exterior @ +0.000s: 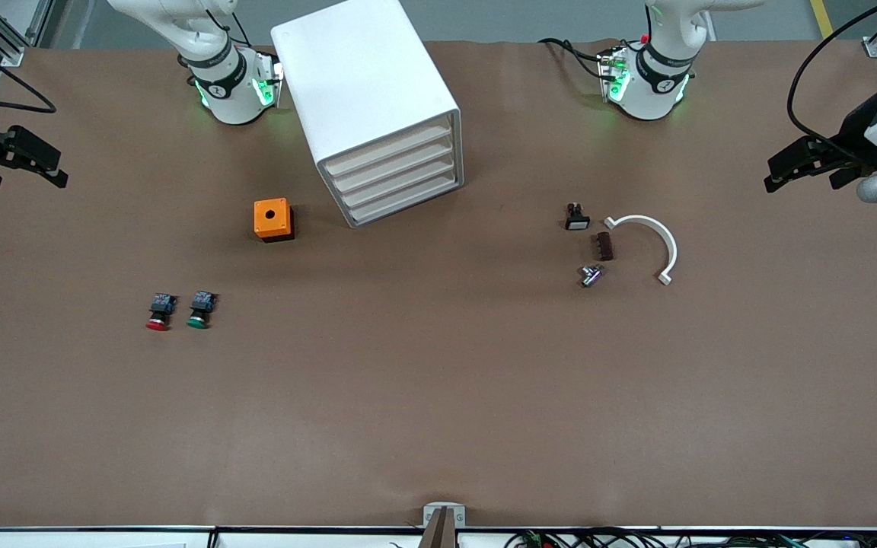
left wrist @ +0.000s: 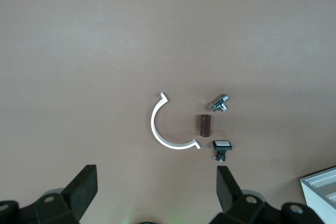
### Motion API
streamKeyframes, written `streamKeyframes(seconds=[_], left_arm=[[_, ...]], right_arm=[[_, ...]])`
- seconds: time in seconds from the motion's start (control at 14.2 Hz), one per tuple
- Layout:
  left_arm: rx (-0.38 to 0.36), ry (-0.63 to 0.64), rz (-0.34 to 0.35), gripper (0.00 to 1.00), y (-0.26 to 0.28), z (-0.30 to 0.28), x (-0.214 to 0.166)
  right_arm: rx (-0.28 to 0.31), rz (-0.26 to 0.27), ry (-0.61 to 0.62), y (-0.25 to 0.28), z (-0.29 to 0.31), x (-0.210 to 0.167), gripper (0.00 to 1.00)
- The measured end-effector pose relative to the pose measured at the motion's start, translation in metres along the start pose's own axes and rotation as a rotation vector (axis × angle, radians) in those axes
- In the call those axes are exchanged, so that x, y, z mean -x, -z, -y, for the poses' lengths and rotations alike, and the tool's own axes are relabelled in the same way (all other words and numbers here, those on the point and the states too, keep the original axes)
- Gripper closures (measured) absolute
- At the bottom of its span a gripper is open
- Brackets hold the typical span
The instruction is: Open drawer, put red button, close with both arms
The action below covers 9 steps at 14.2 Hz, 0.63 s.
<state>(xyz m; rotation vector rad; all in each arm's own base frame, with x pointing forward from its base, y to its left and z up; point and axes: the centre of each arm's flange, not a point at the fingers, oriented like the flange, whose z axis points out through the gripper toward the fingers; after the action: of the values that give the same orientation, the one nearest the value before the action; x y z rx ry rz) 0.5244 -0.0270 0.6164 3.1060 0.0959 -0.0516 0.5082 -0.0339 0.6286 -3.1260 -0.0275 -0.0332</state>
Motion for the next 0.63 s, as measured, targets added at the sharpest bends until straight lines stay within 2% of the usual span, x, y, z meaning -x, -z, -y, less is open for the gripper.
streamKeyframes(seconds=[0.63], left_arm=[[-0.001, 0.007, 0.015, 0.0, -0.003, 0.0017, -0.0005]], right_arm=[[0.0, 0.0, 0.0, -0.0001, 0.0, 0.0, 0.0]])
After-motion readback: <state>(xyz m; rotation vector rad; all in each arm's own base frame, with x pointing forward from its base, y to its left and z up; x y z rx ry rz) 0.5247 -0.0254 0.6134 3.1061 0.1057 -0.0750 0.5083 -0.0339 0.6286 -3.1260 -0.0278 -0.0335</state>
